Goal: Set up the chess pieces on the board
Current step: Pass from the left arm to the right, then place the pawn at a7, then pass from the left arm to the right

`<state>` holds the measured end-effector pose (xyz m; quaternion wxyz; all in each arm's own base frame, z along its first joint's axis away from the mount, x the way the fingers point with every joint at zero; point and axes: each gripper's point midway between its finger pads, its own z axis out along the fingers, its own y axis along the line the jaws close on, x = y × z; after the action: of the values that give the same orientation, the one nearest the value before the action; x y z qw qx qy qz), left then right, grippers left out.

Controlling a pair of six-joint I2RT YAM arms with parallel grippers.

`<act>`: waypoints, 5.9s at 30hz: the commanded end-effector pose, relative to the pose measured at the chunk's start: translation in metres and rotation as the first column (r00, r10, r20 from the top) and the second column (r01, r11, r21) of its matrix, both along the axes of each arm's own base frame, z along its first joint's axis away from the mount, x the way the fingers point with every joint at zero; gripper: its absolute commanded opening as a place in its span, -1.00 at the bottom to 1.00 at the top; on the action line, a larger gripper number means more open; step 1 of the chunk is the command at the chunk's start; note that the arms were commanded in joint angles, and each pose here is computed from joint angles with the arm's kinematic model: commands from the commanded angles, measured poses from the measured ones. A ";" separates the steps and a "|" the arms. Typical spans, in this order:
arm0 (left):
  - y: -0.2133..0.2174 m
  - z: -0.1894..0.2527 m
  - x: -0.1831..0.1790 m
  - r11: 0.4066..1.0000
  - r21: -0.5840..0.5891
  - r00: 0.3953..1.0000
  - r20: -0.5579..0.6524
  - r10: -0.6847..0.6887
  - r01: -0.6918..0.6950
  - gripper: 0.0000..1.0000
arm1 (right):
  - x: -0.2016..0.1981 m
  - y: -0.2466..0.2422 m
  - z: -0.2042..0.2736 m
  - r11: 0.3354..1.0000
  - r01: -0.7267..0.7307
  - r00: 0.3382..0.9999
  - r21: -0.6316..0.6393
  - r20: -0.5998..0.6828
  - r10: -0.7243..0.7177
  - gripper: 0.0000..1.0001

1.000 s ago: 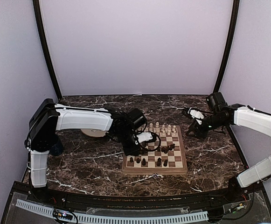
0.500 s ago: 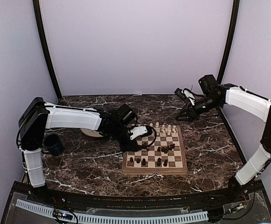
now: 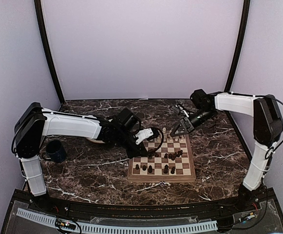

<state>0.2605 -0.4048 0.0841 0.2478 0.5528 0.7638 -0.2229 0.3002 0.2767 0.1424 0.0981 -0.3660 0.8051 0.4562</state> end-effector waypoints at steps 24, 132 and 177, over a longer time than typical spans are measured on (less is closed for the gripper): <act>-0.008 0.036 0.009 0.991 -0.125 0.998 0.051 0.045 -0.038 -0.98 | -0.032 0.073 -0.017 0.991 -0.127 0.972 0.032 -0.193 0.131 -0.28; 0.001 0.028 0.013 0.993 -0.078 0.994 0.063 0.092 -0.087 -0.98 | -0.096 -0.056 -0.089 0.603 -0.225 0.762 -0.765 0.248 0.598 -0.60; -0.020 0.166 0.010 0.734 -0.670 0.981 0.045 0.190 -0.111 -1.00 | -0.010 0.042 0.072 0.917 0.049 0.964 0.396 -0.259 0.060 0.17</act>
<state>0.2716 -0.4248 0.2197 0.4571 0.3890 0.6926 -0.4001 0.2932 0.3136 0.1956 0.0996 -0.2977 0.7374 0.5981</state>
